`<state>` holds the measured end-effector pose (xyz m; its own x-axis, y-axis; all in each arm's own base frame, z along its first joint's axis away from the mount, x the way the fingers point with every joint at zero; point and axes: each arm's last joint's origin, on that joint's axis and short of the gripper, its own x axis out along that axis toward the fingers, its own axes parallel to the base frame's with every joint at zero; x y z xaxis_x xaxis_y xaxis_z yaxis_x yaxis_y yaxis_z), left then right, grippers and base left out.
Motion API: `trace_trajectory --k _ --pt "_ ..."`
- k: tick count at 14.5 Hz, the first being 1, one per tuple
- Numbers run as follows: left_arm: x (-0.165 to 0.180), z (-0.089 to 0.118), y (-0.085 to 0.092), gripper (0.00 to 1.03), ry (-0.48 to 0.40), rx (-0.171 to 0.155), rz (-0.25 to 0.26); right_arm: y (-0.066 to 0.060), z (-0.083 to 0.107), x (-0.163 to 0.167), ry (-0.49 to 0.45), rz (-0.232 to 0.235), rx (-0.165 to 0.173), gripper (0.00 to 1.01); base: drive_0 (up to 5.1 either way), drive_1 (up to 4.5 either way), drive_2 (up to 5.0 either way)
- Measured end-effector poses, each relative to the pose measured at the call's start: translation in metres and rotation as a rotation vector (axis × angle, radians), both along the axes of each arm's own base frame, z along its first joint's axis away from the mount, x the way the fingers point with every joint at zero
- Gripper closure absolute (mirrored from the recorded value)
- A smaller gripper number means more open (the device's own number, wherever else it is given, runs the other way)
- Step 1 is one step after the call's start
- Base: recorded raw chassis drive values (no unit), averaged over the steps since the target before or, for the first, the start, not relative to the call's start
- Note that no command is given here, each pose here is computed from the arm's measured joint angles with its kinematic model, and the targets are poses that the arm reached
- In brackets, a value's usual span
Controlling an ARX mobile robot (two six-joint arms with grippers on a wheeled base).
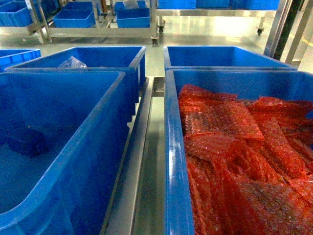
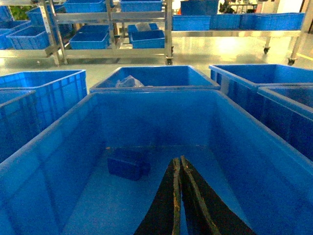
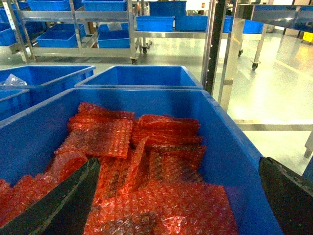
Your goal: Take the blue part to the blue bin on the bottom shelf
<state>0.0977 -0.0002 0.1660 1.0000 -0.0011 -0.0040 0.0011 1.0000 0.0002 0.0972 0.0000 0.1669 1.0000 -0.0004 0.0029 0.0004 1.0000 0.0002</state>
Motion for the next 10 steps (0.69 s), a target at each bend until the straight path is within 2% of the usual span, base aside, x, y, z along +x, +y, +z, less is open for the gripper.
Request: trace_trajectory --k 2,4,8,10 --pt "0.0000 0.0000 0.0000 0.77 0.000 0.000 0.000 0.0000 0.0000 0.0000 0.000 0.000 0.000 0.03 0.0 0.00 0.0" --pt "0.0000 0.0000 0.0000 0.49 0.000 0.000 0.000 0.0000 0.0000 0.0000 0.000 0.000 0.000 0.03 0.0 0.00 0.0" --pt "0.0000 0.0000 0.0000 0.03 0.000 0.001 0.000 0.0000 0.0000 0.0000 0.000 0.000 0.000 0.03 0.0 0.00 0.0" --pt "0.0000 0.0000 0.0000 0.05 0.000 0.000 0.000 0.0000 0.0000 0.0000 0.000 0.000 0.000 0.03 0.0 0.00 0.0"
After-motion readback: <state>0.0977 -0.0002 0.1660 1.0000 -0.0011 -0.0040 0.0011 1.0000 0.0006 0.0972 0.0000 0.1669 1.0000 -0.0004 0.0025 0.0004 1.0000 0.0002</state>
